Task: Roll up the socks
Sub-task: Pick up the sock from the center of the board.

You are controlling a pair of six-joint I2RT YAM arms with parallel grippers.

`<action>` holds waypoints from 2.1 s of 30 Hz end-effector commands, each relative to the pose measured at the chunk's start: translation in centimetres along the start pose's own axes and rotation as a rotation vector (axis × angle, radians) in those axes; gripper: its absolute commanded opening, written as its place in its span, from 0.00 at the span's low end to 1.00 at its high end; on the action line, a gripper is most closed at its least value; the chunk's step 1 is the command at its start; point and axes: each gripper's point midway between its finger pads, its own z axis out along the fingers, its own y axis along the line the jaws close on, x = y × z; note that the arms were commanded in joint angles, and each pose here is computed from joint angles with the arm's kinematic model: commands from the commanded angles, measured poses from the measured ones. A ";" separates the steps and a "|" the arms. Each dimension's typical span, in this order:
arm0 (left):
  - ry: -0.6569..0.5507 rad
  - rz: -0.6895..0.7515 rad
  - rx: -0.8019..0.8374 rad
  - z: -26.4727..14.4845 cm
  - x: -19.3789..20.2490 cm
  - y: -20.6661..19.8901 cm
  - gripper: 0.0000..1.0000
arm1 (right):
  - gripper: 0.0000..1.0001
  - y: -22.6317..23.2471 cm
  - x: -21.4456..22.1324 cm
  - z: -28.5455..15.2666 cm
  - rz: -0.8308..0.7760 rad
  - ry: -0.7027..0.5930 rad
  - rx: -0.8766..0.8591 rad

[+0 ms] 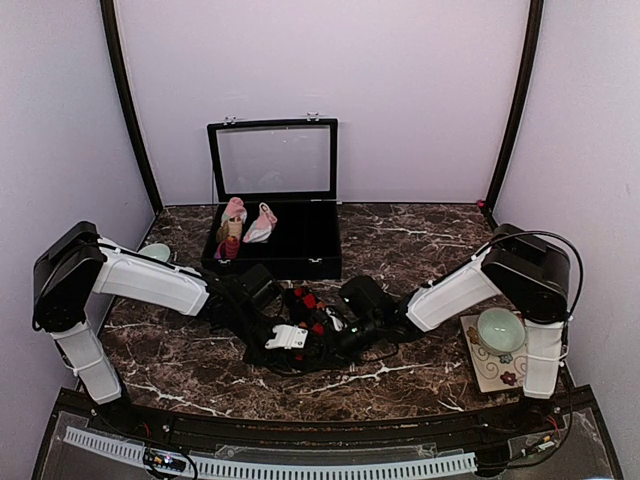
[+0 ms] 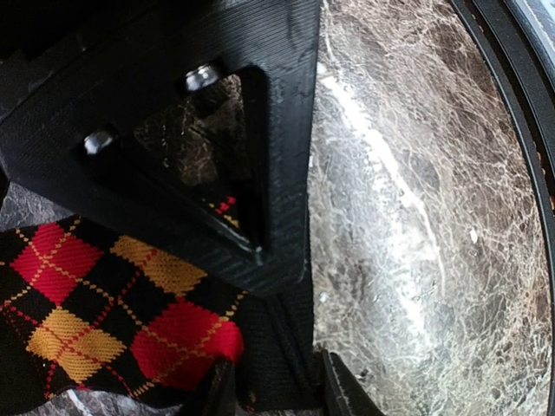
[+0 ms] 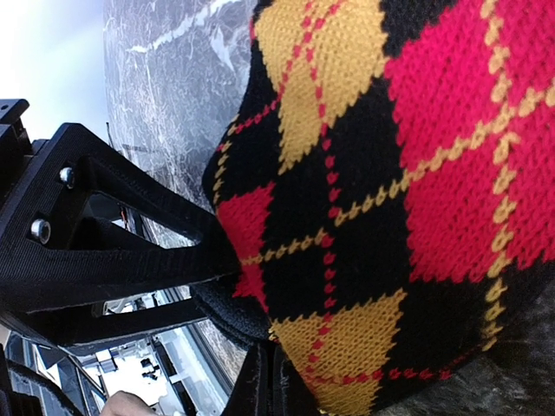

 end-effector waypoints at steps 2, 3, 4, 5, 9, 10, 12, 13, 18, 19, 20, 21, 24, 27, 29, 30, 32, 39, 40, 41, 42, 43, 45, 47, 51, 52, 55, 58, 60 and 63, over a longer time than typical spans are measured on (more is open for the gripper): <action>0.003 -0.029 0.070 0.0 -0.2 -1.3 0.30 | 0.00 0.5 -0.4 0.1 0.007 -0.008 -0.049; 0.004 -0.031 0.077 -0.1 -0.2 -1.4 0.30 | 0.00 0.5 -0.4 0.1 0.007 -0.009 -0.050; 0.004 -0.034 0.083 -0.2 -0.2 -1.6 0.30 | 0.00 0.6 -0.4 0.1 0.009 -0.009 -0.055; 0.005 -0.035 0.086 -0.2 -0.2 -1.7 0.30 | 0.00 0.6 -0.5 0.1 0.012 -0.012 -0.060; 0.006 -0.030 0.089 -0.7 -0.1 -2.1 0.30 | 0.00 0.8 -0.5 0.0 0.013 -0.016 -0.072; 0.004 -0.028 0.087 -0.8 -0.1 -2.1 0.30 | 0.00 0.9 -0.5 0.0 0.012 -0.017 -0.075; 0.004 -0.027 0.084 -0.9 -0.2 -2.1 0.27 | 0.00 1.1 -0.5 0.0 0.012 -0.014 -0.093; 0.006 -0.028 0.083 -1.0 -0.2 -2.1 0.27 | 0.00 1.1 -0.5 0.1 0.015 -0.014 -0.092; 0.014 -0.027 0.069 -1.0 -0.1 -1.7 0.16 | 0.00 0.2 -0.1 0.1 0.031 -0.010 -0.073; 0.014 -0.026 0.071 -1.1 -0.2 -1.7 0.13 | 0.00 0.0 0.0 0.1 0.035 -0.011 -0.069; 0.012 -0.025 0.076 -1.1 -0.3 -1.8 0.10 | 0.00 -0.3 0.1 0.1 0.041 -0.010 -0.063; 0.008 -0.027 0.079 -1.2 -0.5 -1.8 0.08 | 0.00 -0.4 0.1 0.1 0.043 -0.011 -0.061; -0.004 -0.032 0.103 -1.4 -0.9 -2.0 0.05 | 0.00 -0.1 0.0 0.2 0.048 -0.015 -0.083; 0.001 -0.040 0.120 -1.2 -0.9 -2.2 0.01 | 0.00 0.3 -0.2 0.3 0.043 -0.016 -0.106; 0.008 -0.045 0.136 -1.0 -0.6 -2.4 0.01 | 0.00 0.6 -0.2 0.3 0.037 -0.015 -0.114; 0.012 -0.049 0.144 -0.9 -0.5 -2.6 0.02 | 0.00 0.7 -0.3 0.3 0.036 -0.017 -0.117; 0.017 -0.057 0.155 -0.7 -0.3 -2.8 0.13 | 0.00 0.8 -0.4 0.2 0.033 -0.024 -0.119; 0.029 -0.055 0.141 -1.0 0.1 -2.9 0.38 | 0.00 0.8 -0.4 0.3 0.037 -0.024 -0.126; 0.031 -0.052 0.135 -1.2 0.0 -2.9 0.38 | 0.00 0.7 -0.4 0.3 0.037 -0.024 -0.126; 0.032 -0.049 0.126 -1.4 0.0 -2.7 0.38 | 0.00 0.7 -0.4 0.3 0.038 -0.023 -0.125; 0.029 -0.043 0.116 -1.7 -0.1 -2.6 0.38 | 0.00 0.7 -0.4 0.3 0.039 -0.023 -0.124; 0.026 -0.037 0.109 -1.9 -0.3 -2.5 0.38 | 0.00 0.6 -0.3 0.4 0.041 -0.021 -0.123; 0.018 -0.028 0.102 -2.4 -0.7 -2.3 0.37 | 0.00 0.3 -0.3 0.5 0.046 -0.018 -0.119; 0.009 -0.021 0.100 -2.7 -1.2 -2.2 0.36 | 0.00 0.0 -0.2 0.7 0.054 -0.014 -0.118; -0.011 -0.023 0.116 -2.8 -2.2 -1.8 0.35 | 0.00 0.2 -0.2 0.8 0.059 -0.011 -0.135; -0.012 -0.028 0.124 -2.6 -2.3 -1.7 0.35 | 0.00 0.2 -0.2 0.8 0.059 -0.012 -0.136; -0.012 -0.036 0.142 -2.2 -2.5 -1.5 0.33 | 0.00 0.5 -0.3 0.7 0.055 -0.015 -0.140; -0.008 -0.045 0.164 -1.6 -2.3 -1.7 0.31 | 0.00 0.7 -0.3 0.6 0.053 -0.015 -0.142; -0.001 -0.054 0.180 -1.2 -1.9 -2.0 0.30 | 0.00 0.6 -0.3 0.6 0.054 -0.015 -0.142; 0.017 -0.064 0.202 -0.7 -1.2 -2.6 0.28 | 0.00 0.6 -0.2 0.5 0.053 -0.013 -0.145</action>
